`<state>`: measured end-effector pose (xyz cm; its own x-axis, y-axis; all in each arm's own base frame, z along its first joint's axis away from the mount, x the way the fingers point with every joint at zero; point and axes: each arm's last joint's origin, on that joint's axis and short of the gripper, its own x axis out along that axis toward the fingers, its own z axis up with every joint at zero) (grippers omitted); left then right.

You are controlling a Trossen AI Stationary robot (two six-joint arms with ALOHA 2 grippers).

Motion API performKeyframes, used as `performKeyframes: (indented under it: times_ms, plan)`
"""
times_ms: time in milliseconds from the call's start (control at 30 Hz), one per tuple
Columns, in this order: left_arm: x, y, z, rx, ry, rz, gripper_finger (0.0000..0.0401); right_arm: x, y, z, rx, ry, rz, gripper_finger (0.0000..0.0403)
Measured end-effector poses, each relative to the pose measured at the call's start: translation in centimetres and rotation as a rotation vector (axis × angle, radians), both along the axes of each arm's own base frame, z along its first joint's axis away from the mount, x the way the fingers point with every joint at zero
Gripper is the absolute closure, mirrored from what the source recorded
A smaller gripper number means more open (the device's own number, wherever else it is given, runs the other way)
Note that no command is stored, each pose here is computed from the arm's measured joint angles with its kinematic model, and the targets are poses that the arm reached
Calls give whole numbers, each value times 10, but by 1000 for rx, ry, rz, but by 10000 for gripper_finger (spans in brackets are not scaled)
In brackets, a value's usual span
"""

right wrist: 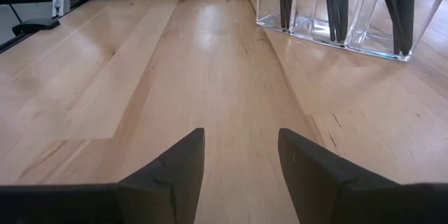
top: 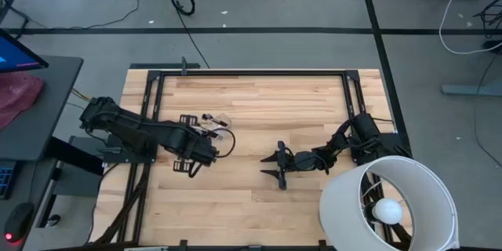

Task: Put items in baskets/containers
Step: Put the eyeshadow brush into the middle section of the transparent organizer

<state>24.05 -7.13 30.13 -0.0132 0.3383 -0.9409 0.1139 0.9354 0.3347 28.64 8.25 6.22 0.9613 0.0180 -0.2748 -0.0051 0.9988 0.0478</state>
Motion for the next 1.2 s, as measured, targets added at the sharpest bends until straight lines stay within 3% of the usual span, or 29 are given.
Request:
performKeyframes:
  times_ms: [200,467,833,1033,1200]
  plan:
    - [2,6,0,-44,10,49,387,0,0,0,0,0,0,215]
    - [4,8,4,33,-15,-6,389,0,0,0,-1,0,0,215]
    - [10,31,8,53,-30,79,388,0,0,0,-1,-1,-1,215]
    - [13,56,-13,59,21,160,391,1,0,0,-1,-3,-1,215]
    - [18,61,-45,17,8,114,384,5,1,3,4,-16,-1,215]
